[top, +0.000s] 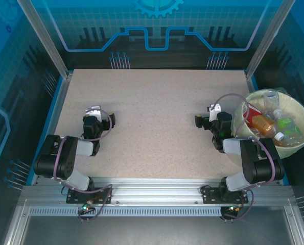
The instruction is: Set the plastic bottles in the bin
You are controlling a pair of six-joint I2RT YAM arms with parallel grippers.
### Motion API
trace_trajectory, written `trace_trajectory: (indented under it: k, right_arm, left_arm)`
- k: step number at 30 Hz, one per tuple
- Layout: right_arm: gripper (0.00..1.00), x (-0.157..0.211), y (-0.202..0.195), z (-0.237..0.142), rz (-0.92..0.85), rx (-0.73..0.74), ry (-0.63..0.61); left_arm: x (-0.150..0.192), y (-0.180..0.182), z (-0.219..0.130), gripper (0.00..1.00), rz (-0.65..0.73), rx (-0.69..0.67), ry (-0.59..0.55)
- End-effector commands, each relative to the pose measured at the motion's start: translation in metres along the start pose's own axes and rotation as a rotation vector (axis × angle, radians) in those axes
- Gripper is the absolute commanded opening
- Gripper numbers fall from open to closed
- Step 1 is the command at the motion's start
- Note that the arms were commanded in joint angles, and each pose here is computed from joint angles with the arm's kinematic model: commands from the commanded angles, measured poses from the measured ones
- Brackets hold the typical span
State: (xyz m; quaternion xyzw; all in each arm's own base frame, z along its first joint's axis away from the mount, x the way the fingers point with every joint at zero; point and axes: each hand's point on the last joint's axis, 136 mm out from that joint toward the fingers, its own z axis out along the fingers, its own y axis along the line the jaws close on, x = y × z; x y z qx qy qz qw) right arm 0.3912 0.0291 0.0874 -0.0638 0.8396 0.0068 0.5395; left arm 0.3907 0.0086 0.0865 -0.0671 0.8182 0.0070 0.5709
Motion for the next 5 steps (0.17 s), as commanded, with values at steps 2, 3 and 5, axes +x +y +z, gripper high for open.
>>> trace_trajectory:
  k: [2,3,5]
  right_arm:
    - [1.0,-0.0086,-0.0031,0.0026,0.005,0.016,-0.03]
    - [1.0,-0.0087,-0.0031,0.0026,0.005,0.016,-0.03]
    - [1.0,-0.0084,-0.0033,0.0022,0.004,0.023,-0.032]
  left_arm:
    - [-0.0106,-0.0093,0.0038,0.99,0.014,0.062,-0.016]
    - [-0.0104,-0.0094,0.0035,0.99,0.015,0.063,-0.017]
    - [-0.0109,-0.0093,0.0031,0.99,0.016,0.063,-0.02]
